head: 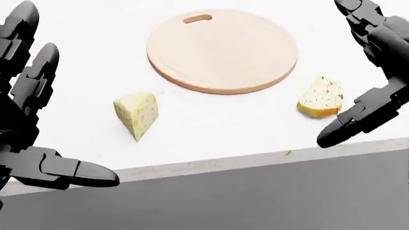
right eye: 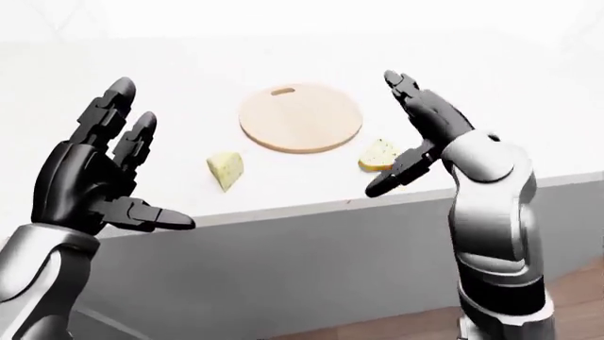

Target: Place the bread and cheese on the cutting board.

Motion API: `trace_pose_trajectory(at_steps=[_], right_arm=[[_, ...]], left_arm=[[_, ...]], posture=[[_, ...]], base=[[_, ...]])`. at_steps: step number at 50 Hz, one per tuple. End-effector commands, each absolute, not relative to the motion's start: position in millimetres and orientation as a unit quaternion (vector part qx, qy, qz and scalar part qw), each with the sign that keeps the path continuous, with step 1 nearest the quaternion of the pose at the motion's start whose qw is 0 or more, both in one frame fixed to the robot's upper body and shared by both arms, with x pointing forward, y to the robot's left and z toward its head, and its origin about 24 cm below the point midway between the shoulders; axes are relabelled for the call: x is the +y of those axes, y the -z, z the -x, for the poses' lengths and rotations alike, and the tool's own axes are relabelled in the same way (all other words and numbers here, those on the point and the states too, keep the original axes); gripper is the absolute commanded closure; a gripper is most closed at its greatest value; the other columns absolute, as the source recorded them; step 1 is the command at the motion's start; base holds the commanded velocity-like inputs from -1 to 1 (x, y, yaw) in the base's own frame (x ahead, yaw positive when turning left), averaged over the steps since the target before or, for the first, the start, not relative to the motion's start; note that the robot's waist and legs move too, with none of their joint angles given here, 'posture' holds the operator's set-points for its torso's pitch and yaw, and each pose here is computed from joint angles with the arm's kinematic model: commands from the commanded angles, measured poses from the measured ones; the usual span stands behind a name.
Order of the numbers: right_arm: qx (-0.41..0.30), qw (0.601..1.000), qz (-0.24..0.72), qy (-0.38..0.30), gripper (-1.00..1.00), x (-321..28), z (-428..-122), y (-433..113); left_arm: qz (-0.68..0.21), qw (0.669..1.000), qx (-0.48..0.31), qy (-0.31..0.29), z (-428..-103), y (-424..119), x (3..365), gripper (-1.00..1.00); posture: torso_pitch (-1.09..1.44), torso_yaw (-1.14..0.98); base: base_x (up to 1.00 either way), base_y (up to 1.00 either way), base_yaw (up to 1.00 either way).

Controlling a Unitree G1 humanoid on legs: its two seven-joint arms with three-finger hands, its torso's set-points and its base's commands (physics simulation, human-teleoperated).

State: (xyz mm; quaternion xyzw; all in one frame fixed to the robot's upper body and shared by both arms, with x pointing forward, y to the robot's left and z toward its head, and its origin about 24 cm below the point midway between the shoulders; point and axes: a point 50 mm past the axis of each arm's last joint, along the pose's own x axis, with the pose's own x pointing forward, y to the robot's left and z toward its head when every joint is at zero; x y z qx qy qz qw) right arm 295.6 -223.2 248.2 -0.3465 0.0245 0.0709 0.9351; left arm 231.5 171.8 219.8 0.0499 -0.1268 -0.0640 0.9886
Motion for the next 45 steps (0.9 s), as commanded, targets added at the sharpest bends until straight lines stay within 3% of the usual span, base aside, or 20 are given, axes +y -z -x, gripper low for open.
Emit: trace_pose_trajectory(at_steps=[1, 5, 16, 24, 27, 30, 36, 45], right_arm=[[0.001, 0.903, 0.424, -0.073, -1.00, -228.4, -295.0, -272.0], [0.030, 0.885, 0.461, -0.067, -1.00, -237.6, -313.2, -282.5], [0.059, 0.881, 0.464, -0.073, -1.00, -228.4, -354.4, -266.4], [0.064, 0.876, 0.472, -0.071, -1.00, -226.7, -365.6, -262.7], [0.065, 0.874, 0.476, -0.069, -0.83, -228.6, -366.3, -264.1], [0.063, 0.874, 0.477, -0.065, -0.82, -230.9, -367.7, -268.7], [0.072, 0.876, 0.473, -0.057, -0.51, -237.1, -374.2, -268.3], [0.078, 0.874, 0.477, -0.058, -0.57, -238.4, -375.5, -263.4]], left_arm=[[-0.056, 0.983, -0.162, 0.067, -228.0, -230.4, 168.8, -1.00], [-0.058, 0.983, -0.162, 0.068, -228.2, -231.0, 167.9, -1.00], [-0.058, 0.983, -0.160, 0.066, -228.7, -229.0, 169.6, -1.00], [-0.057, 0.984, -0.158, 0.064, -229.4, -226.4, 171.2, -1.00], [-0.057, 0.984, -0.158, 0.064, -229.7, -225.8, 170.7, -1.00], [-0.057, 0.984, -0.158, 0.064, -229.8, -225.5, 170.8, -1.00], [-0.056, 0.984, -0.158, 0.063, -229.3, -225.7, 171.4, -1.00], [-0.057, 0.984, -0.159, 0.063, -229.2, -225.4, 171.2, -1.00]], posture=[[0.00, 0.00], [0.00, 0.00], [0.00, 0.00], [0.00, 0.00], [0.00, 0.00], [0.00, 0.00], [0.00, 0.00], [0.00, 0.00]], base=[[0.00, 0.00, 0.00], [0.00, 0.00, 0.00], [0.00, 0.00, 0.00], [0.00, 0.00, 0.00], [0.00, 0.00, 0.00], [0.00, 0.00, 0.00], [0.00, 0.00, 0.00], [0.00, 0.00, 0.00]])
